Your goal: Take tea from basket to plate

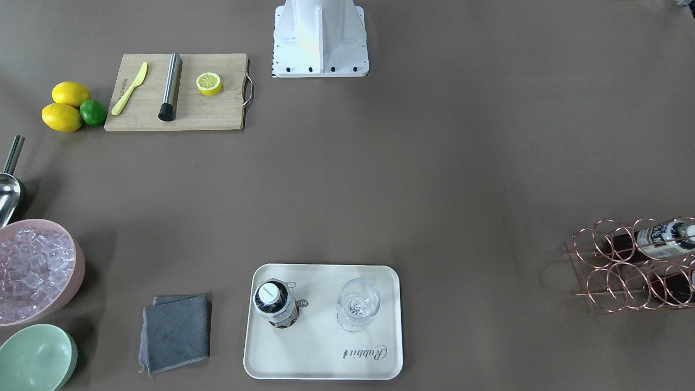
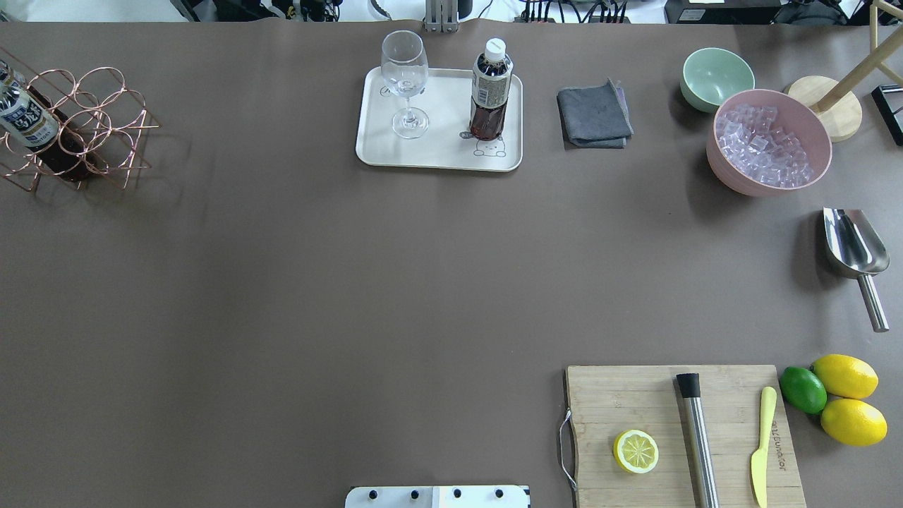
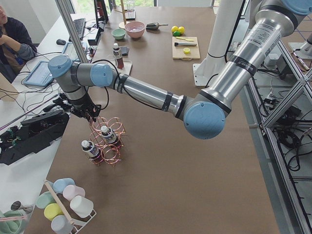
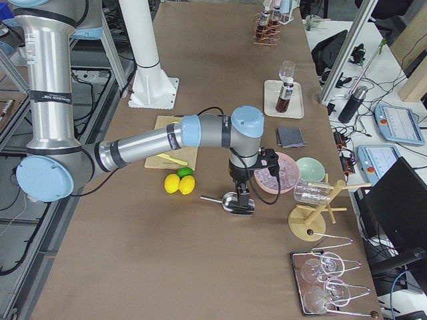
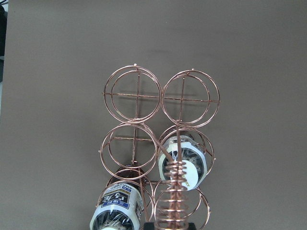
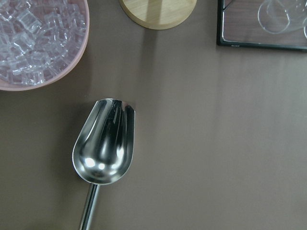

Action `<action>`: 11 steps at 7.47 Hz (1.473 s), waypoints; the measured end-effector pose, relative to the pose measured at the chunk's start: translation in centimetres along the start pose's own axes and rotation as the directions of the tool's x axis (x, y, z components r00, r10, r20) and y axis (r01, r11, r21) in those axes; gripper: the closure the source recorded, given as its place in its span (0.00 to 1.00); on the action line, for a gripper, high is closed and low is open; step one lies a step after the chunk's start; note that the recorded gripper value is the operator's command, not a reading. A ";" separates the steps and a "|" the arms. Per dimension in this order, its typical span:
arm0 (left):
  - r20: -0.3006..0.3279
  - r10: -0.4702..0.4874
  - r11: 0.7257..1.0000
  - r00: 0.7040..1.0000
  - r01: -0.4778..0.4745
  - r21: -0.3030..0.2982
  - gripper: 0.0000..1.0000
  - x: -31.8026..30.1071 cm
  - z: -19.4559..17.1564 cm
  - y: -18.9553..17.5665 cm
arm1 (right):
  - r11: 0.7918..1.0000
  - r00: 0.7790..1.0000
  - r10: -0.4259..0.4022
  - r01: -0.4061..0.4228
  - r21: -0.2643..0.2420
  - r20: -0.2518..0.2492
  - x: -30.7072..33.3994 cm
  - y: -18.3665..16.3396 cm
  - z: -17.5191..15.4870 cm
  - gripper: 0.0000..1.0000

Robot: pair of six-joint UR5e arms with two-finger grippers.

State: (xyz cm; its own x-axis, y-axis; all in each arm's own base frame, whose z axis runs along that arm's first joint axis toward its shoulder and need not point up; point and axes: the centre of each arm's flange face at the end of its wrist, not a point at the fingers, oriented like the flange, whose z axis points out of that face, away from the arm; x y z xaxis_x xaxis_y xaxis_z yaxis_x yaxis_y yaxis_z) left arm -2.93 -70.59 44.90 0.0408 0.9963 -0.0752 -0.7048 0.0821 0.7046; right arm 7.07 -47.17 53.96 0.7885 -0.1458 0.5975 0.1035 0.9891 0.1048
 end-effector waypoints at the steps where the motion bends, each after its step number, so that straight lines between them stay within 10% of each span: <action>1: 0.001 0.001 1.000 1.000 -0.001 -0.001 1.00 0.0 0.0 0.0 | 0.999 0.997 0.046 -0.045 -0.016 0.066 2.3 1.4 1.0 0.00; 3: 0.002 0.001 1.000 1.000 -0.001 -0.002 1.00 0.1 0.0 0.0 | 0.994 0.986 0.107 -0.103 -0.039 0.126 4.4 2.6 2.4 0.00; 4: 0.002 0.002 1.000 1.000 -0.002 -0.002 0.04 0.1 -0.1 0.0 | 0.993 0.984 0.118 -0.114 -0.035 0.134 4.7 2.3 2.1 0.00; 11: 0.014 -0.055 0.998 0.998 0.055 0.007 0.02 2.2 -3.0 0.2 | 0.983 0.973 0.172 -0.161 -0.084 0.152 6.7 3.5 4.7 0.00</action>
State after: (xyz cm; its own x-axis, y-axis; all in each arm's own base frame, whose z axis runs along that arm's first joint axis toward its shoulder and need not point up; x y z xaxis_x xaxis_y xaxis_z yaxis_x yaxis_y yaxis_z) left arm -5.10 -68.43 42.80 0.0895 0.9906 -0.1034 -0.6968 0.1364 0.7042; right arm 9.85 -44.76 62.04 0.6929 0.0251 0.7206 0.0262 0.9979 -0.0600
